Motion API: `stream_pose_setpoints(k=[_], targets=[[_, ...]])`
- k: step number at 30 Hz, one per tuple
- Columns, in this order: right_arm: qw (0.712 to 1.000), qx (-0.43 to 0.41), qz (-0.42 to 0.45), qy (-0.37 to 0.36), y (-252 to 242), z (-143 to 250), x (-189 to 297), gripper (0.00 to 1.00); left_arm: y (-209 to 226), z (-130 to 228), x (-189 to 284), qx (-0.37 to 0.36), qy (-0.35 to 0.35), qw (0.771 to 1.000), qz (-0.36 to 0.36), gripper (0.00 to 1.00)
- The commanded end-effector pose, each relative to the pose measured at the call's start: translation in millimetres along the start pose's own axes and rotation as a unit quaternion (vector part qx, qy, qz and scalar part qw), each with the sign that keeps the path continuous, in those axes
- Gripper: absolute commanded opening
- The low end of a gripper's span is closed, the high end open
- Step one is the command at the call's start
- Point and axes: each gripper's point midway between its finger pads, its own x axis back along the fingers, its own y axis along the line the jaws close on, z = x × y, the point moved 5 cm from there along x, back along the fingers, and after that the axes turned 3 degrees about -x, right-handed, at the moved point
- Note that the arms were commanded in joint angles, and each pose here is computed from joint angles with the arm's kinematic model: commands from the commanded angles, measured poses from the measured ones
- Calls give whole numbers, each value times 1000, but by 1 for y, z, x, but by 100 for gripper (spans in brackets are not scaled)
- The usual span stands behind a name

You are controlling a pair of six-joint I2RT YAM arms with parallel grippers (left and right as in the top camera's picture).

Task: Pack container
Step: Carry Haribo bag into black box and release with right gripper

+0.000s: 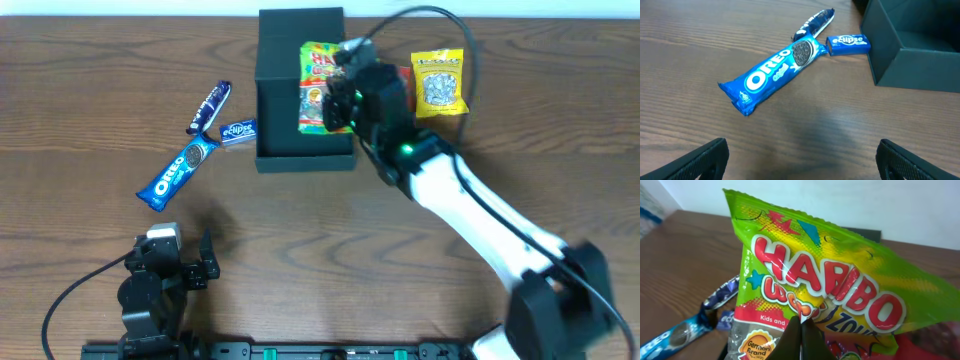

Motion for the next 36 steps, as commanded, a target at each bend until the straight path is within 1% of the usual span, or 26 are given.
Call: stream_pose_setpoints(k=[1,6,8,10,13,17,20,27,29,32,36], targets=[[1000,-3,-1,-6,10,-6,-22,1,0,5,-3,-7,7,1000,-1,95],[999,-11,12,31,4,18,-58,1,0,5,-3,-7,7,1000,-1,95],[998,-11,20,55,-1,34,-67,1,0,5,-3,-7,7,1000,-1,95],[996,-13,30,83,-6,51,-75,1,0,5,-3,-7,7,1000,-1,95],[994,-14,40,105,-11,65,-79,1,0,5,-3,-7,7,1000,-1,95],[990,-24,77,115,-21,71,-78,1,0,5,-3,-7,7,1000,-1,95],[990,-5,78,118,-22,72,-78,1,0,5,-3,-7,7,1000,-1,95],[985,-1,88,150,-26,84,-73,2,0,5,-3,-7,7,1000,-1,95],[983,33,69,170,-22,90,-72,1,0,5,-3,-7,7,1000,-1,95],[979,81,60,179,-19,93,-71,1,0,5,-3,-7,7,1000,-1,95],[974,104,58,191,-20,97,-69,1,0,5,-3,-7,7,1000,-1,95]])
